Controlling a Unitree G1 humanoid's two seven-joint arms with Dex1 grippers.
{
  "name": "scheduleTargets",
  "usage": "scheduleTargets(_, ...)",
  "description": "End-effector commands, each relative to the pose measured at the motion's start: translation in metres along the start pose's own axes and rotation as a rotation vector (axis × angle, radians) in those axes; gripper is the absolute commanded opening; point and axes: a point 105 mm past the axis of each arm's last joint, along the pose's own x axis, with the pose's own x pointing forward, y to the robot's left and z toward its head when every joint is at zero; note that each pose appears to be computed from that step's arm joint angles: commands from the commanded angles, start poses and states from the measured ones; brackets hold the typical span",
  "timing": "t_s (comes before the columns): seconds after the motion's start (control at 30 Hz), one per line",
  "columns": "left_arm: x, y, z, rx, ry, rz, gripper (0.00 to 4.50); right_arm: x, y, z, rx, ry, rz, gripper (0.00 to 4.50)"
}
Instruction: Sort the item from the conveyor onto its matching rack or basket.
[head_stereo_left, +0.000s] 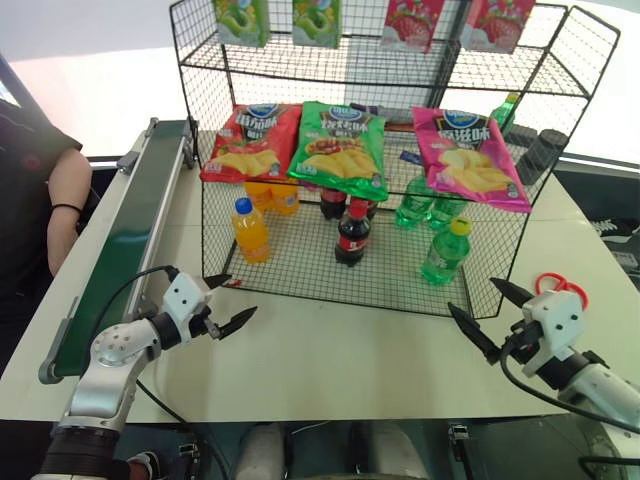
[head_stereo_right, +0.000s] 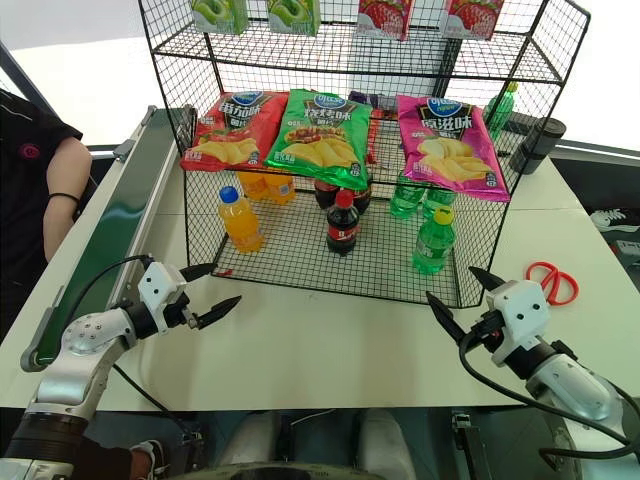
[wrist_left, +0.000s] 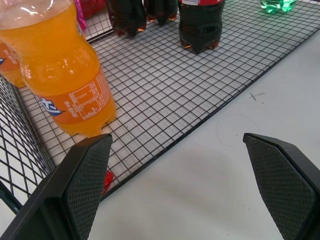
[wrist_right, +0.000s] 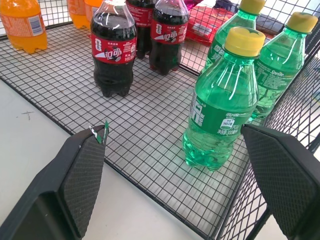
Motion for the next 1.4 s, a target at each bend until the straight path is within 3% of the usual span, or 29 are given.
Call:
scheduleTargets(0.03,-0.0009,0.0019,0.0049,0.026,-0.022,0.008,4.50,0.0006,0.0007,0.0077,-0.027,-0.030,0.002,4.41)
scheduleTargets(1.4,0.0080,0.0026,0.0069,0.028,-0.038,0.011,4.50,0.0048,0.0050,0.0091,-0.028,-0.030,-0.002,4.41)
